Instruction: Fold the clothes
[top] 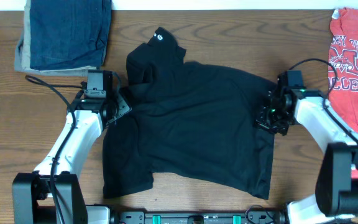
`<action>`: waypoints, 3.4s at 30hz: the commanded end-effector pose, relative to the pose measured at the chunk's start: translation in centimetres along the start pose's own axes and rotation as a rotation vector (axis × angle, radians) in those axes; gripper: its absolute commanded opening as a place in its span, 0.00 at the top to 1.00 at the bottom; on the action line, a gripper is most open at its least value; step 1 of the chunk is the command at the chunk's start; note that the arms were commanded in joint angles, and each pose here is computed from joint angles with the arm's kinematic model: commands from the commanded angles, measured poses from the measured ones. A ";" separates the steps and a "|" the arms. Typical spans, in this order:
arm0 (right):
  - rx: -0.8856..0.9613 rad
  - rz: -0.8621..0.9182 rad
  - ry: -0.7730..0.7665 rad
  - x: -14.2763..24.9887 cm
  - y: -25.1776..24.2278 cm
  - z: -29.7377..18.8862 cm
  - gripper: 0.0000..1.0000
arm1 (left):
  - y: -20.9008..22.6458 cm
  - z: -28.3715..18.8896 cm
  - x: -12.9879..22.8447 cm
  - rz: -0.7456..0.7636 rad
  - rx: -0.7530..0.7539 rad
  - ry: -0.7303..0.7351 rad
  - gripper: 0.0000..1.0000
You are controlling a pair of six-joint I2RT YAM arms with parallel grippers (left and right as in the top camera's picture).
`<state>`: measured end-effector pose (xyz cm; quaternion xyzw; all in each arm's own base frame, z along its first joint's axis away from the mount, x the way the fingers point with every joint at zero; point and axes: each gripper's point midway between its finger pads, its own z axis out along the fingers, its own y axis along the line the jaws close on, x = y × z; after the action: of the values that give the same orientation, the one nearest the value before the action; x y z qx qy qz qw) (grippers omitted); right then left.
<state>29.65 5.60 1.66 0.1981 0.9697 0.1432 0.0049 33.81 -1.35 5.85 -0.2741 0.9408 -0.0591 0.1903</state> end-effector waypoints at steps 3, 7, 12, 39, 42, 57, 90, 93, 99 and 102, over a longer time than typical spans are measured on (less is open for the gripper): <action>0.002 -0.016 0.016 0.0 0.6 1.6 0.86 | 1.0 0.1 0.7 -0.007 -0.041 0.028 0.22; 0.044 -0.011 -0.013 -0.9 -0.2 2.5 0.86 | 1.2 0.1 1.0 -0.007 -0.049 0.039 0.17; 0.131 0.043 -0.001 -1.1 -2.2 3.8 0.88 | 1.4 0.1 1.2 -0.006 -0.054 0.048 0.10; 0.174 0.222 -0.204 -11.6 -5.7 -8.2 0.85 | -2.6 -0.3 3.0 0.078 0.099 0.108 0.02; 0.125 0.181 -0.175 -11.3 -3.8 -9.8 0.46 | -6.4 -0.7 3.7 0.197 0.205 0.079 0.13; -0.004 -0.151 -0.025 -5.6 7.4 -7.3 0.38 | -18.0 0.5 2.9 0.474 0.430 -0.229 0.81; 0.114 -0.236 0.049 -0.2 10.3 -5.2 0.40 | -1.3 8.1 -6.7 0.142 -0.001 -0.259 0.79; 0.117 -0.235 0.054 -0.1 10.2 -5.2 0.39 | 0.3 8.0 -7.6 0.107 -0.020 -0.266 0.79; 0.148 -0.231 0.059 0.1 9.6 -5.3 0.37 | 3.2 6.3 -9.1 0.036 -0.065 -0.284 0.78; 0.158 -0.231 0.055 0.0 9.4 -5.3 0.36 | 3.9 4.7 -9.7 0.006 -0.067 -0.298 0.78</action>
<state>33.07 12.55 9.83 0.0794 0.9930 0.0851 -0.0186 41.22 6.03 1.37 -0.2748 0.9154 0.0057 0.2940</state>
